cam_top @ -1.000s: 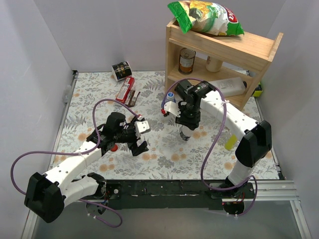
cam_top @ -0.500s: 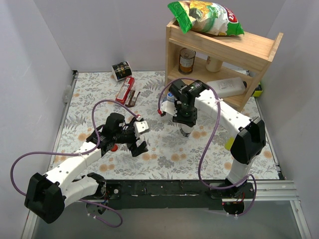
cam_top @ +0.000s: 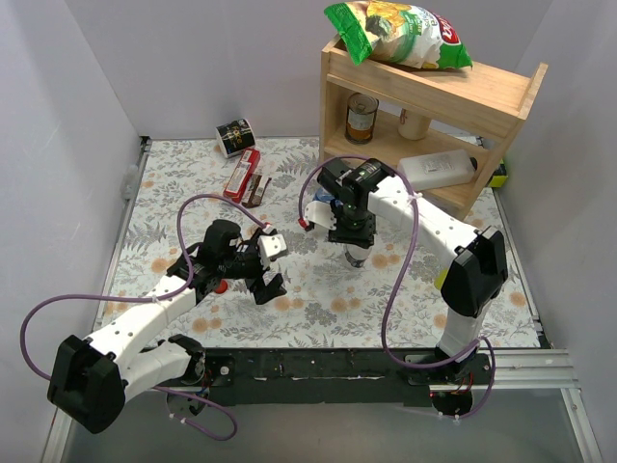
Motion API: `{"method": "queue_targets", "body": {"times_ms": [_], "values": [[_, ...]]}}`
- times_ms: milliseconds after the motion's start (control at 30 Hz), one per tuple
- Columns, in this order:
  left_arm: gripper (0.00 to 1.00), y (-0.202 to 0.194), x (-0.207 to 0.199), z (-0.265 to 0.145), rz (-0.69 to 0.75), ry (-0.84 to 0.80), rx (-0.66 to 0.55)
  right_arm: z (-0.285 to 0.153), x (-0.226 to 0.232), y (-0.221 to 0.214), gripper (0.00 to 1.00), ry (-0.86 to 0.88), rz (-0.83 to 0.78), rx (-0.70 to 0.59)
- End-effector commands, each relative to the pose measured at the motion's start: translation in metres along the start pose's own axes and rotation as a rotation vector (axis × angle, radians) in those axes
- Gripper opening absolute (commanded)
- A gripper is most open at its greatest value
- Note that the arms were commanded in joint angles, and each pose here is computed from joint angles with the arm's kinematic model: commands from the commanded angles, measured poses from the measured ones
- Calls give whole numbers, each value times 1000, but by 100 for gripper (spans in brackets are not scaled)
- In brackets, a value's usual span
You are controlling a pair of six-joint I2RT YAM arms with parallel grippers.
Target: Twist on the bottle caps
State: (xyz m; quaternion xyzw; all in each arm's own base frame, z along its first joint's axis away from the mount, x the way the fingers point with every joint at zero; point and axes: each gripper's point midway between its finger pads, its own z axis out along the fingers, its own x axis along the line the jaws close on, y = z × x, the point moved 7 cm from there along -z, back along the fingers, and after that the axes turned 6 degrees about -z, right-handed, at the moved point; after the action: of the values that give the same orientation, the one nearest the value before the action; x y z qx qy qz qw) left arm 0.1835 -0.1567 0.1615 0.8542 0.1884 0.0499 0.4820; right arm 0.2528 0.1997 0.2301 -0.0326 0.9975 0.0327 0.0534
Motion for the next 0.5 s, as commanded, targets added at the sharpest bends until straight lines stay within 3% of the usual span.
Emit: {"method": "queue_targets", "body": {"times_ms": [0, 367, 467], "values": [[98, 3, 1, -5, 2, 13, -39, 1, -7, 8, 48, -3, -3, -7], [98, 5, 2, -6, 2, 15, -49, -4, -6, 22, 49, -15, -17, -38], [98, 8, 11, -7, -36, 89, -64, -6, -7, 24, 50, -21, -17, -46]]}}
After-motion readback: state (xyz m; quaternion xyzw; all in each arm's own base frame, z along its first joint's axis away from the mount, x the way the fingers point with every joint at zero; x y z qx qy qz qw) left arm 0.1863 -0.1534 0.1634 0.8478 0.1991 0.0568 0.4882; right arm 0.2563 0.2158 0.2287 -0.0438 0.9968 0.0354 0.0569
